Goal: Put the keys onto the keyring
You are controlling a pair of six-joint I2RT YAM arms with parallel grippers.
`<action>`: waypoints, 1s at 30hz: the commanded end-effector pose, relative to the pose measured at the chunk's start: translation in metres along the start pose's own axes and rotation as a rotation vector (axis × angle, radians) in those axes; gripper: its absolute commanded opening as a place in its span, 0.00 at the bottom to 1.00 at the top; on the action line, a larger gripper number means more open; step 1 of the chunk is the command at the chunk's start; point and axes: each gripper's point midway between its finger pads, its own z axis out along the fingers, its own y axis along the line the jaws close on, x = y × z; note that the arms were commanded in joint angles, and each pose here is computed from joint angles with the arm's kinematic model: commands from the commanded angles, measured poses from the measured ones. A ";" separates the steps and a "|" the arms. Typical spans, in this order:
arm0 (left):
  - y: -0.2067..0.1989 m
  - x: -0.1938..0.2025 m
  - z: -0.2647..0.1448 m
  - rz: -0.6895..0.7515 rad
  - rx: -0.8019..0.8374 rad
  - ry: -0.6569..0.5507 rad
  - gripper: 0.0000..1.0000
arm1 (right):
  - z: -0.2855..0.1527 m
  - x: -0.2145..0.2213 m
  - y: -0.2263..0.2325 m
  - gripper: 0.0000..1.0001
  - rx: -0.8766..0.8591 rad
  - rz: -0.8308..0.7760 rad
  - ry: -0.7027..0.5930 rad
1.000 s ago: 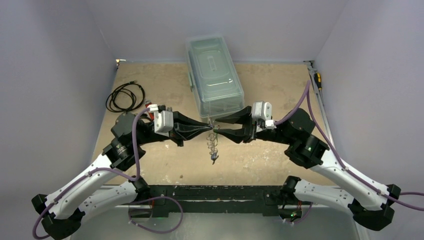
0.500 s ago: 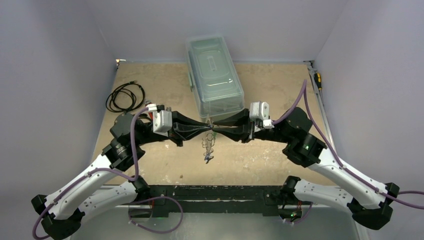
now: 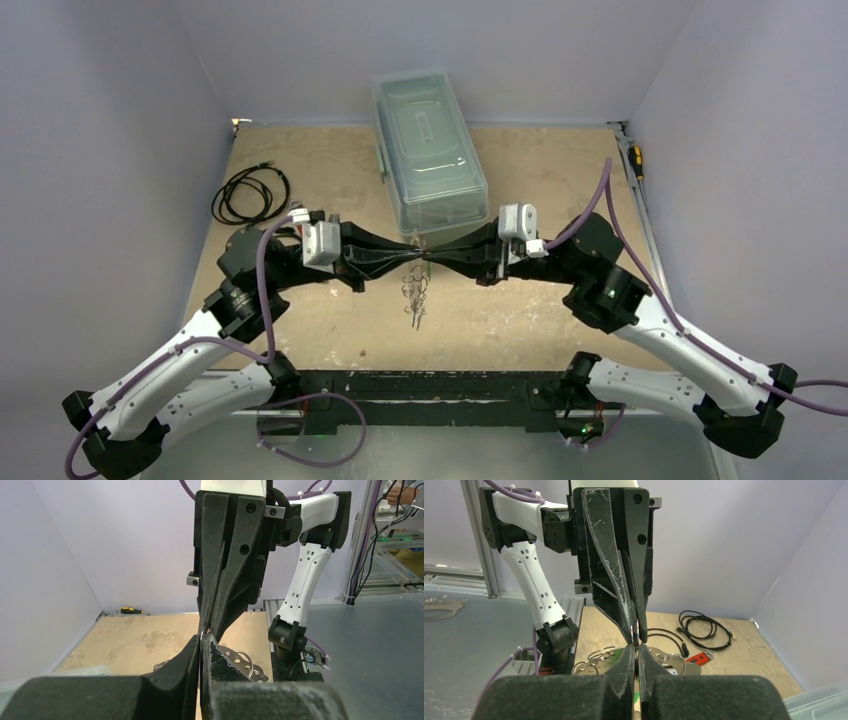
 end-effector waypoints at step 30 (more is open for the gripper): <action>0.038 0.045 -0.042 0.219 -0.178 0.400 0.32 | -0.011 0.070 -0.036 0.00 0.097 -0.078 0.447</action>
